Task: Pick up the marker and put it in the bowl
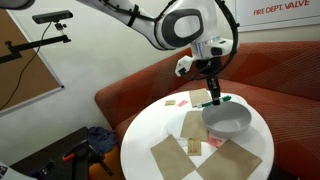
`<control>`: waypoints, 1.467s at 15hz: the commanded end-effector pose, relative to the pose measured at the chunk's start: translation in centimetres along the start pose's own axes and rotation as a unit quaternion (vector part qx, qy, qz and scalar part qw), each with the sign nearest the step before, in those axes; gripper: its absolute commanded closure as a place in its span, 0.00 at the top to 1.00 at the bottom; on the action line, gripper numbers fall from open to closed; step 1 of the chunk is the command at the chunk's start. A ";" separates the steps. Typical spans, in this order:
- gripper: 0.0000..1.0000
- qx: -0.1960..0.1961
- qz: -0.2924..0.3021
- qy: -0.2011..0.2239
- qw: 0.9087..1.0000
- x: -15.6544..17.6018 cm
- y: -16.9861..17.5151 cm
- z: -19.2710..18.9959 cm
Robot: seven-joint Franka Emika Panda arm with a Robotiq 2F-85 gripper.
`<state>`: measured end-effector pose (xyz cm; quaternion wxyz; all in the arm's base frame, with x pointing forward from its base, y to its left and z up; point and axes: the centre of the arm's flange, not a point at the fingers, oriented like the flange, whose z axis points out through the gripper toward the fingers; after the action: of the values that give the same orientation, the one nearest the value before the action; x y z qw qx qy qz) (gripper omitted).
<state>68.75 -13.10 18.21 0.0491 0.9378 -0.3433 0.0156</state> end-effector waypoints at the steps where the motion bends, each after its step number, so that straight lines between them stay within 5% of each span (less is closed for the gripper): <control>1: 0.05 0.008 0.036 -0.012 0.999 2.7 -0.6 1.2; 10: 0.07 0.021 0.094 -0.028 0.995 6.0 0.6 2.6; 11: 0.44 0.020 0.096 -0.030 0.995 6.0 0.5 2.7; 13: 0.52 0.020 0.094 -0.033 0.995 5.8 0.3 2.9; 19: 0.98 0.030 0.093 -0.024 0.995 3.4 0.6 1.7; 22: 1.00 0.039 0.099 -0.010 0.994 1.7 1.8 0.0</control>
<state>71.98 -16.43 15.79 0.0180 0.9083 -0.4179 0.0107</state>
